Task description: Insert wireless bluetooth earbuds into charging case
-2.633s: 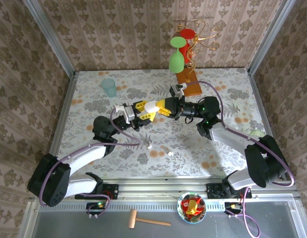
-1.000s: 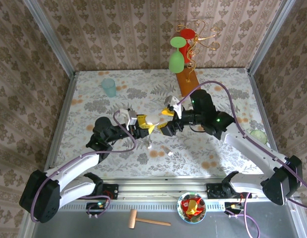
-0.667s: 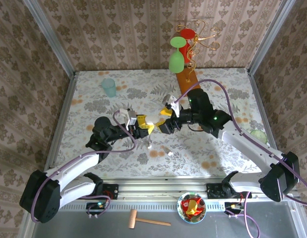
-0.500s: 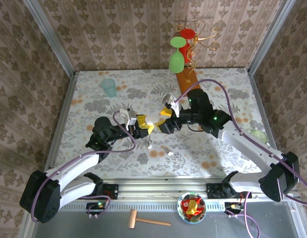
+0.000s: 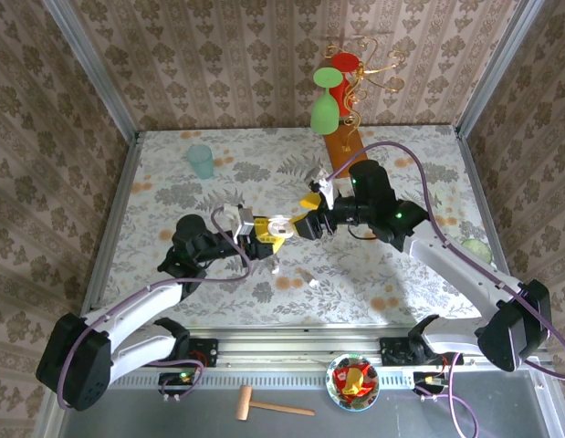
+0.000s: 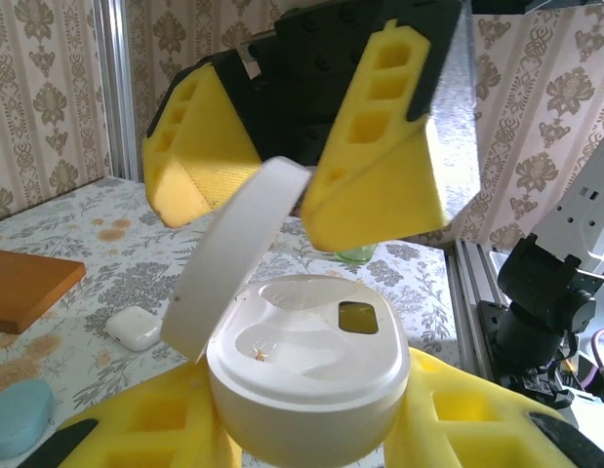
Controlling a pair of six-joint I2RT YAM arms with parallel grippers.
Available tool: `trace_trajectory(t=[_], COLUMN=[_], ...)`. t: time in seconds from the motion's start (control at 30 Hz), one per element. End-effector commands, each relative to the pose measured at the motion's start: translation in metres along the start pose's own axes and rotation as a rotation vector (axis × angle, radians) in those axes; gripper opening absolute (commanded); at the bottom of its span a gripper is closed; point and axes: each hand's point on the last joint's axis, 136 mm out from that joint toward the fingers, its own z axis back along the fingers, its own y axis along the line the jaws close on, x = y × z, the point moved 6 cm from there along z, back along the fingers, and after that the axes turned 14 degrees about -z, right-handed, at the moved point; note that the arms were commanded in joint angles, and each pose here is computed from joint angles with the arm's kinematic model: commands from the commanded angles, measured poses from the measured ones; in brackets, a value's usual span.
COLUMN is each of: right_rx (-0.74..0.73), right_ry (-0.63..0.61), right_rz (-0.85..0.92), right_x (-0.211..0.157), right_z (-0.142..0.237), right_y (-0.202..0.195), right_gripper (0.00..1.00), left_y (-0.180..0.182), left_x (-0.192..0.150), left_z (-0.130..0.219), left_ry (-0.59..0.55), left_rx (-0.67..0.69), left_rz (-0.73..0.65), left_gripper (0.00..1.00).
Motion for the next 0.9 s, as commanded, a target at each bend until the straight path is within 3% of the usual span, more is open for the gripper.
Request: trace_trajectory(t=[0.0,0.27,0.57,0.87], right_rx=[-0.032,-0.051,0.072,-0.215], right_ry=[-0.066,-0.058,-0.084,-0.062], right_rz=[-0.005,-0.077,-0.057,-0.335], right_x=[0.021,0.027,0.020,-0.027], right_z=[0.006,0.008,0.025,0.047], right_y=[0.001,-0.001,0.022,-0.004], right_gripper=[0.70,0.70,0.75,0.78], left_y=[-0.009,-0.009,0.006,0.024], left_x=[0.006,0.004,0.002,-0.001], left_z=[0.003,0.003,0.004,0.020], left_ry=[-0.028,-0.024,-0.017,-0.046], left_rx=[-0.041,-0.035,0.094,0.235], left_rz=[-0.068,-0.093,-0.086,-0.089], left_gripper=[0.24,0.24,0.24,0.23])
